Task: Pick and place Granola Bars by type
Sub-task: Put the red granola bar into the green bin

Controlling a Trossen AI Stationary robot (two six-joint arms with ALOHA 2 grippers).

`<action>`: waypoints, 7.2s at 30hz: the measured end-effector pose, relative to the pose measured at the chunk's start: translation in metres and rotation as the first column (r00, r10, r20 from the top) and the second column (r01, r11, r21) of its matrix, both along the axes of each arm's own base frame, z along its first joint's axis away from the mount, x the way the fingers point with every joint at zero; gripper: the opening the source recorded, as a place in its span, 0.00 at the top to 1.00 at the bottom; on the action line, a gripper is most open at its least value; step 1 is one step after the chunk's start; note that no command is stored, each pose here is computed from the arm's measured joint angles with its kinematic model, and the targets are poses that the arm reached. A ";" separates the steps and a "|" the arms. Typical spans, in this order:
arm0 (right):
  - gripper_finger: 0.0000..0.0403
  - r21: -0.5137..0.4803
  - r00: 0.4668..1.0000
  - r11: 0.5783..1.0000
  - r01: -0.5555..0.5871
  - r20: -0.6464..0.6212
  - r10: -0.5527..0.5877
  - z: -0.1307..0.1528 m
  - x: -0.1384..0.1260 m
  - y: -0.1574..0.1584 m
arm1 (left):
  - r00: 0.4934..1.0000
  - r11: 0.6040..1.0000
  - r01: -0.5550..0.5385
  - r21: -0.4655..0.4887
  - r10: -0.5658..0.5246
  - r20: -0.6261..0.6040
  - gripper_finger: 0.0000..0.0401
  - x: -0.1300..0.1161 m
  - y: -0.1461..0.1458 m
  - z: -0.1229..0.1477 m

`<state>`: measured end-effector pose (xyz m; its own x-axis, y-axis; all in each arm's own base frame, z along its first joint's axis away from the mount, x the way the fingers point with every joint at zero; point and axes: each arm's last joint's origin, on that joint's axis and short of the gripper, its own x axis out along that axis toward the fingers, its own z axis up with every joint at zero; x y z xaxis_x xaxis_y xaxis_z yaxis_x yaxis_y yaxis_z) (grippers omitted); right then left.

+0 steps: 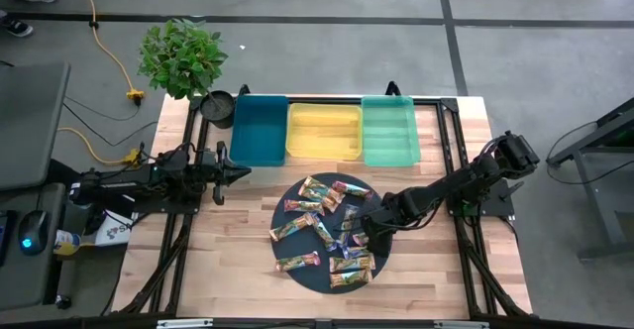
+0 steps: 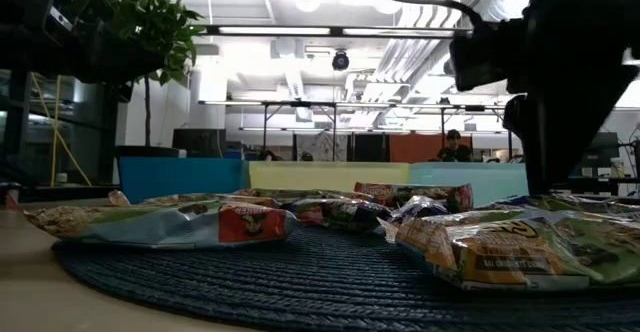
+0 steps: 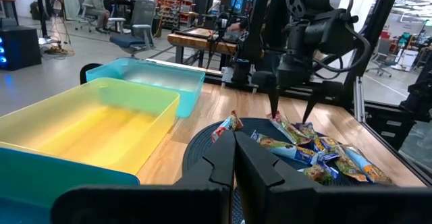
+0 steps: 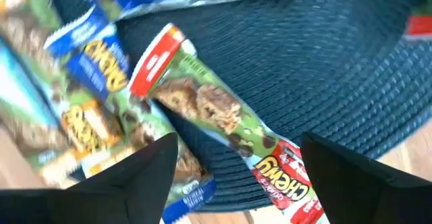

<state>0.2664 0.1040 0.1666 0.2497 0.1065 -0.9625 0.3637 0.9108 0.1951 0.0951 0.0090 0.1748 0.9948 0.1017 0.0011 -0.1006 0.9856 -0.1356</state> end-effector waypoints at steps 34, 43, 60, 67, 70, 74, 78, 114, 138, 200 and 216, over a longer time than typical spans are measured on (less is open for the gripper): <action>0.26 -0.308 0.733 0.706 -0.638 0.036 0.679 0.001 0.001 0.014 | 1.000 1.000 0.001 0.000 -0.001 0.000 0.98 0.000 0.000 0.000; 0.26 -0.257 0.725 0.700 -0.666 -0.008 0.688 -0.016 0.004 0.016 | 1.000 1.000 0.001 0.000 -0.001 0.001 0.98 0.000 0.000 0.000; 0.26 -0.254 0.791 0.765 -0.591 0.004 0.612 -0.018 0.014 -0.001 | 1.000 1.000 0.000 0.000 0.000 0.000 0.98 0.000 0.000 0.000; 0.26 -0.208 0.795 0.779 -0.591 0.009 0.606 -0.019 0.011 0.002 | 1.000 1.000 0.001 0.000 -0.001 0.000 0.98 0.000 0.000 0.000; 0.26 -0.193 0.810 0.794 -0.577 -0.013 0.586 -0.019 0.009 0.001 | 1.000 1.000 0.001 0.000 -0.001 0.000 0.98 0.000 0.000 0.000; 0.26 -0.183 0.819 0.801 -0.570 -0.047 0.572 -0.020 0.006 0.000 | 1.000 1.000 0.001 0.000 -0.001 0.000 0.98 0.000 0.000 0.000; 0.26 -0.179 0.820 0.804 -0.568 -0.035 0.571 -0.020 0.007 0.001 | 1.000 1.000 0.001 0.000 -0.001 0.000 0.98 0.000 0.000 0.000; 0.52 -0.123 0.854 0.849 -0.514 0.020 0.520 -0.033 0.000 -0.001 | 1.000 1.000 0.000 0.000 0.000 0.000 0.98 0.000 0.000 0.000; 0.77 -0.090 0.857 0.859 -0.504 0.071 0.510 -0.030 0.003 0.002 | 1.000 1.000 0.000 0.000 0.000 0.000 0.98 0.000 0.000 0.000; 0.82 -0.565 0.523 0.754 0.335 0.777 0.350 0.310 0.012 -0.056 | 1.000 1.000 0.000 -0.002 0.000 -0.021 0.98 0.000 0.000 -0.002; 0.82 -0.497 0.570 0.410 0.765 0.819 -0.070 0.320 -0.029 -0.158 | 1.000 1.000 0.000 -0.002 0.000 -0.021 0.98 0.000 0.000 -0.002</action>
<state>0.2378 -0.0542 0.4871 0.5129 -0.8493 -0.1248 0.8453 0.5250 -0.0987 0.0950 0.0090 0.1729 0.9946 0.1020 -0.0204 -0.1039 0.9853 -0.1357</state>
